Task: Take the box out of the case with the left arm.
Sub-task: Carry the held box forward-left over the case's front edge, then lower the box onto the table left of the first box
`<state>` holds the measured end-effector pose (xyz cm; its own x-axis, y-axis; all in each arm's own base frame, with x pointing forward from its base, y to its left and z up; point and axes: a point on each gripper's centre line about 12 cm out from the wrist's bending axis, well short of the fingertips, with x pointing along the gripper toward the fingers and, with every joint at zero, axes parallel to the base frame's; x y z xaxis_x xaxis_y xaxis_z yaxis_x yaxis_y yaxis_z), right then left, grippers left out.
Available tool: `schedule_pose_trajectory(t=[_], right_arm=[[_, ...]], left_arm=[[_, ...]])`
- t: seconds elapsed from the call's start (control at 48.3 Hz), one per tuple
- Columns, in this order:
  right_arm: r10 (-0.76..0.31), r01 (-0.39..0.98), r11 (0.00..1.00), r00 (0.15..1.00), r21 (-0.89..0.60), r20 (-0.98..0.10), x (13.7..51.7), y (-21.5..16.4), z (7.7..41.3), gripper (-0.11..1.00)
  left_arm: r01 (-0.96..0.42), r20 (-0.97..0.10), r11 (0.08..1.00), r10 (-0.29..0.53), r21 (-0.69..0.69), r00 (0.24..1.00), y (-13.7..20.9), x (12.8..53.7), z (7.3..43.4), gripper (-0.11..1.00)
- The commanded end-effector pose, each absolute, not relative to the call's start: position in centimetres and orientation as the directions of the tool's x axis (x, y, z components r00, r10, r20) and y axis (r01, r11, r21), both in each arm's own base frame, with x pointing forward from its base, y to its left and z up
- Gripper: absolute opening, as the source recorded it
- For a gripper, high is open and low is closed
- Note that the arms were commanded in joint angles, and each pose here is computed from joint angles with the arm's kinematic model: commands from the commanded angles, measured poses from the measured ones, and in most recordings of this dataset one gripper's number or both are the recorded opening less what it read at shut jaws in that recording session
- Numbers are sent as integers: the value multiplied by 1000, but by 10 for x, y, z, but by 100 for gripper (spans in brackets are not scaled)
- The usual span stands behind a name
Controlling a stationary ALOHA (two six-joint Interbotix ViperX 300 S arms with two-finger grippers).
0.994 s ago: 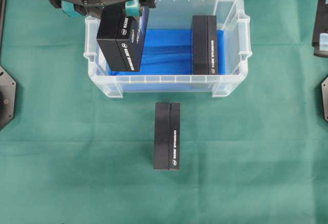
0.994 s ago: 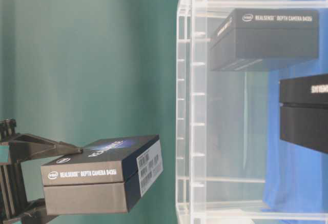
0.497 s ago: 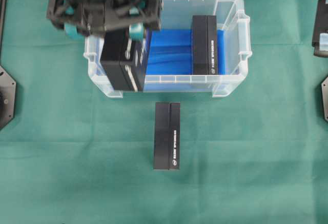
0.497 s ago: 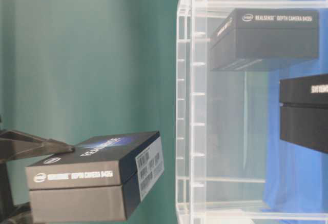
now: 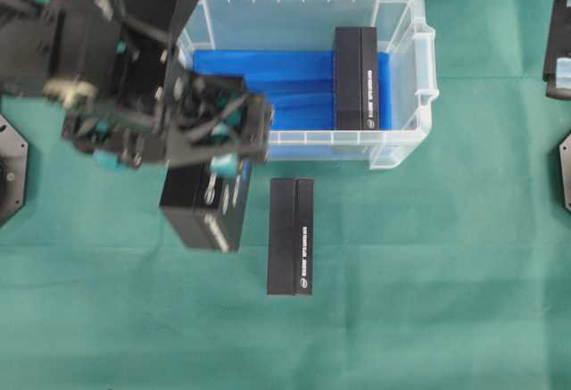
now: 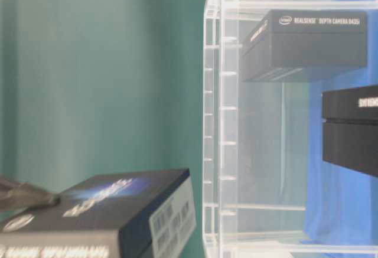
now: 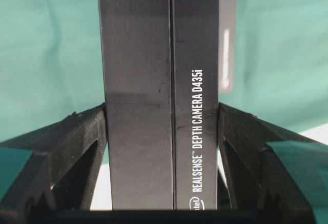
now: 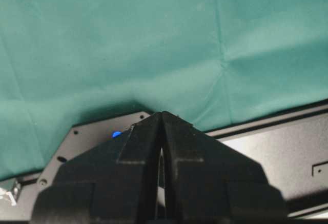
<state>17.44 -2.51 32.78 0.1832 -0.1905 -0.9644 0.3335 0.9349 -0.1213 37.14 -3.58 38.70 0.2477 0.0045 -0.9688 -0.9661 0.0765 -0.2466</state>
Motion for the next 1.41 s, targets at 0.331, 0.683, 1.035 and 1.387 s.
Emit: schedule_pose_trajectory(t=[0.331, 0.683, 1.035, 1.387], right_arm=[[-193, 336, 934, 196, -119, -961, 175, -26, 331, 2], [-194, 336, 934, 196, -120, -961, 175, -26, 331, 2], [-194, 335, 935, 195, -121, -961, 175, -26, 330, 2], [-194, 335, 935, 195, -121, -961, 175, -26, 330, 2]], left_arm=[[-953, -954, 49, -25, -298, 297, -71, 356, 405, 61], [-965, -965, 42, -11, -260, 260, -76, 355, 390, 61], [-976, -976, 35, 0, -215, 216, -87, 352, 348, 61], [-977, -978, 45, -1, -209, 210, -91, 363, 289, 61]])
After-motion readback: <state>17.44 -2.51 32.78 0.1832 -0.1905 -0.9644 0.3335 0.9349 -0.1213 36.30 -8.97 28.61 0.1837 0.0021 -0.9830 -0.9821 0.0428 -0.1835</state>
